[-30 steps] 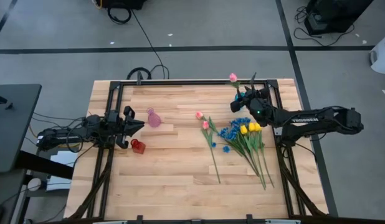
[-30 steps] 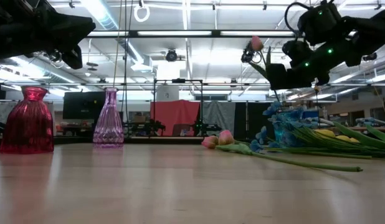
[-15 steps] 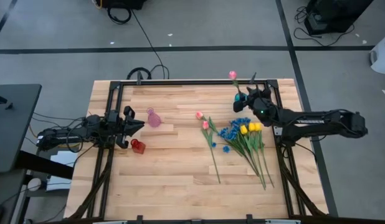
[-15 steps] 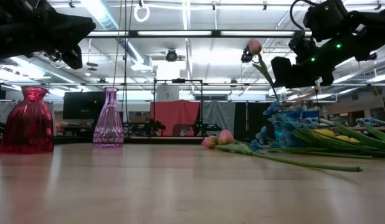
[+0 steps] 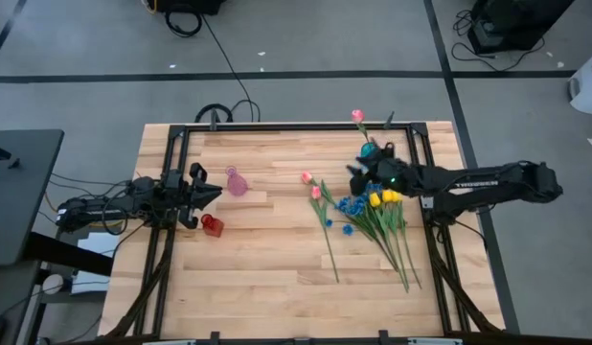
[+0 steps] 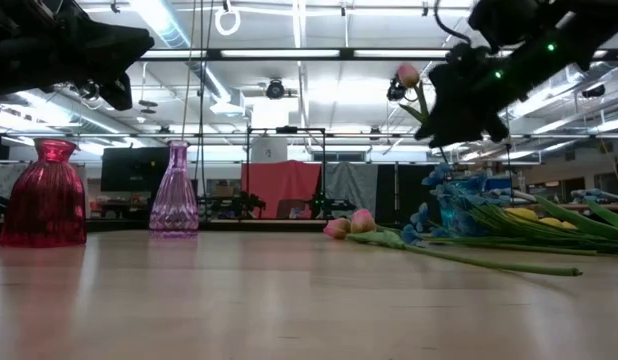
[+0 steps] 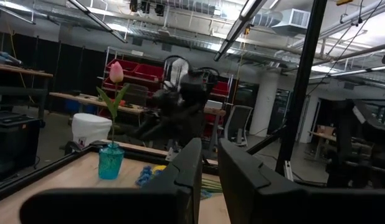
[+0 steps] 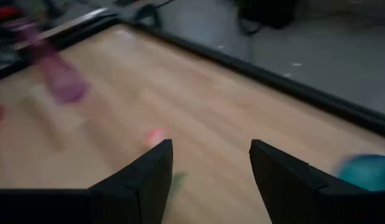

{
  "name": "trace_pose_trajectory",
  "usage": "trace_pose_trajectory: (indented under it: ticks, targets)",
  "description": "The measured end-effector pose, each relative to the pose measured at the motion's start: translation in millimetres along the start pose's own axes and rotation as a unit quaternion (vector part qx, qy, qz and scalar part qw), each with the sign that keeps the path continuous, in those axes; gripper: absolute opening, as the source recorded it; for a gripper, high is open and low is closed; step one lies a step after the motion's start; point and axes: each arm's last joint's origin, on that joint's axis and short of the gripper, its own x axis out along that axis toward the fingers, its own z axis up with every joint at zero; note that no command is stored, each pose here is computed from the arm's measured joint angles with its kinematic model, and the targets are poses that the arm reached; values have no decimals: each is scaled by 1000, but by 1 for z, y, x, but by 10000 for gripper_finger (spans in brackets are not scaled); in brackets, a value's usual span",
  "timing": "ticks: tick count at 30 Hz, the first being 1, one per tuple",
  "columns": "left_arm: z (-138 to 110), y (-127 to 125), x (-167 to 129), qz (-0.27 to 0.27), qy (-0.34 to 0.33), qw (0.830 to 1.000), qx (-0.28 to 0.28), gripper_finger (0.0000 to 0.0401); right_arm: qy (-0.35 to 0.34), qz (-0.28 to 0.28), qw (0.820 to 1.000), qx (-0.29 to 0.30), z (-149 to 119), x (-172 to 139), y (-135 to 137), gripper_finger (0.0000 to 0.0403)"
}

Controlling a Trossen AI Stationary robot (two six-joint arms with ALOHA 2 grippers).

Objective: Sort flowers into vase by color
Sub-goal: Put the top pink flower into the blue vase

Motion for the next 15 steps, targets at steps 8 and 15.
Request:
trace_pose_trajectory:
  ticks: [8,15]
  targets:
    - [0,0,0,1,0,1000,-1,56,84,43,995,-38,-4,7,66,218]
    - [2,0,0,5,-11,1000,1,56,234,17,968,-90,1,36,108,200]
